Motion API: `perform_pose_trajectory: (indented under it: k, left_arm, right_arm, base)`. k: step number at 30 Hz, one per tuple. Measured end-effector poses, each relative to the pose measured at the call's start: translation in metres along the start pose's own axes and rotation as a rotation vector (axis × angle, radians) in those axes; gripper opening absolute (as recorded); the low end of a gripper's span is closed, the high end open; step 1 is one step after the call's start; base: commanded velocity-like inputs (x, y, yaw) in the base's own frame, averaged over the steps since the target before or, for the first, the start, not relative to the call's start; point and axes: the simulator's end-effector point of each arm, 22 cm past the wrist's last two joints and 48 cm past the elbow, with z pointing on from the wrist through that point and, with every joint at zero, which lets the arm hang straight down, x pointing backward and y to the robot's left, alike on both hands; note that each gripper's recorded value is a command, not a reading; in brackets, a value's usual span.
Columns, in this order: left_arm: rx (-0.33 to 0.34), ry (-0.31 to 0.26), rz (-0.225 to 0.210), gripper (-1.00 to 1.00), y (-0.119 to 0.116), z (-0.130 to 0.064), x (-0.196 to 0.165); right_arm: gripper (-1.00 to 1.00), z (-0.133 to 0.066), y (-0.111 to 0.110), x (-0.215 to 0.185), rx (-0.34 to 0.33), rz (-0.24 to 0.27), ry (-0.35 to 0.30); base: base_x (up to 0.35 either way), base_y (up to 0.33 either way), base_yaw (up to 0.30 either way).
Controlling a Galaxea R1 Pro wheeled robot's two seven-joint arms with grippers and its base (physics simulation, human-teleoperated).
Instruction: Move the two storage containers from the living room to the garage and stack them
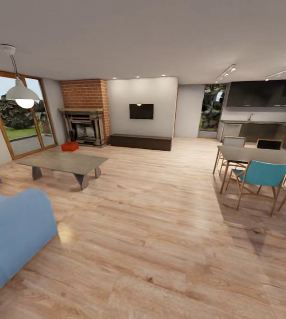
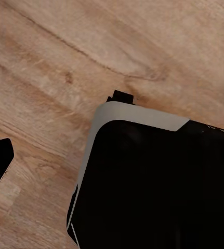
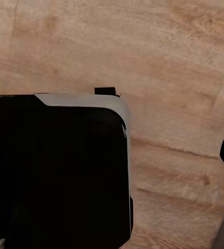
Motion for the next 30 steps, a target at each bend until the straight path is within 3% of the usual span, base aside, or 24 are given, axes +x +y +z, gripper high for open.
perform_pose_trajectory:
  k: [6,30]
  left_arm:
    - [0.000,0.000,0.000,1.00,0.0000,0.0000,0.0000]
    - [0.000,0.000,0.000,1.00,0.0000,0.0000,0.0000]
  right_arm:
    - [1.00,0.0000,0.0002,0.0001,0.000,-0.001,0.001]
    - [1.00,0.0000,-0.0004,-0.0003,0.000,-0.002,-0.001]
  base:
    - [0.324,0.000,-0.144]
    - [0.324,0.000,-0.002]
